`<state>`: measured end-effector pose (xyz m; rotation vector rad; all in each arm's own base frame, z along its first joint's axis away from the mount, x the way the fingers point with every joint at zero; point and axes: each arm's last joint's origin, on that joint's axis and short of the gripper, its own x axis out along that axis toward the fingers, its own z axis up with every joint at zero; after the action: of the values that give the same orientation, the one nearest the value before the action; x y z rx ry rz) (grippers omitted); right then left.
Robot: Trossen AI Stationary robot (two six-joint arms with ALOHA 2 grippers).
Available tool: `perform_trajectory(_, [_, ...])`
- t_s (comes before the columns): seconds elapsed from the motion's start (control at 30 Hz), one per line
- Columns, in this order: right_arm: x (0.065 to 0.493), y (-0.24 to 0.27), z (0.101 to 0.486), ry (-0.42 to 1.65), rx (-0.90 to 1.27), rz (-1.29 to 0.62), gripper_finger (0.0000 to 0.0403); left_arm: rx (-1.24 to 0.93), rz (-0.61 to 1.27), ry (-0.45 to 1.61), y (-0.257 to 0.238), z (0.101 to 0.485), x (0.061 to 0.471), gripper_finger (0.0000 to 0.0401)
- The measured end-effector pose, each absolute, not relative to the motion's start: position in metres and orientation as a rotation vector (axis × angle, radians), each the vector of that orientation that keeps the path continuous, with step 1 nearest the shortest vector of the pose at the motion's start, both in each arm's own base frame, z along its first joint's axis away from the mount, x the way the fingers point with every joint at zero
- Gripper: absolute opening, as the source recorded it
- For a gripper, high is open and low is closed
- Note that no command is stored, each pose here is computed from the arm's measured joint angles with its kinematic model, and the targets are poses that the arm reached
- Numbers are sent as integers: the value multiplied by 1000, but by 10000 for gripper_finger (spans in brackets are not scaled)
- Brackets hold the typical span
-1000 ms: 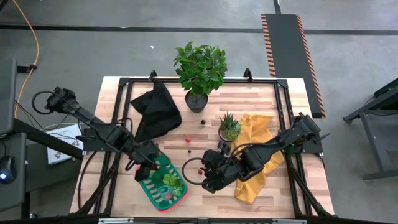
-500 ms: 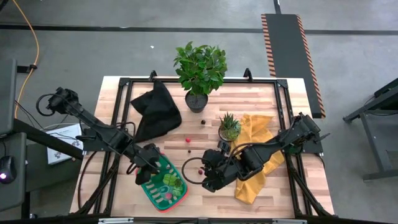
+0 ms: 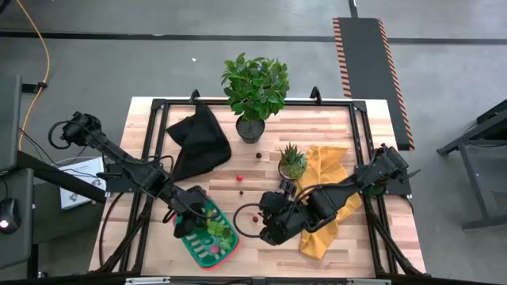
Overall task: Pick and placing Produce into tupperware
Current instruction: Put the bottom red cherry into the blue basket
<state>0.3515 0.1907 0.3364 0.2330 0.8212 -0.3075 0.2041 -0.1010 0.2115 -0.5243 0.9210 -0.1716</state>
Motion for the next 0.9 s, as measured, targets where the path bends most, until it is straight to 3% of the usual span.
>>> perform_trajectory(0.27, [345, 192, 341, 788, 229, -347, 142, -331, -243, 777, -96, 253, 221, 96])
perform_trajectory(0.47, [333, 188, 358, 707, 242, -397, 142, -166, -215, 794, -75, 269, 229, 96])
perform_trajectory(0.9, [307, 186, 383, 555, 296, -504, 142, 61, -247, 867, -42, 239, 263, 118])
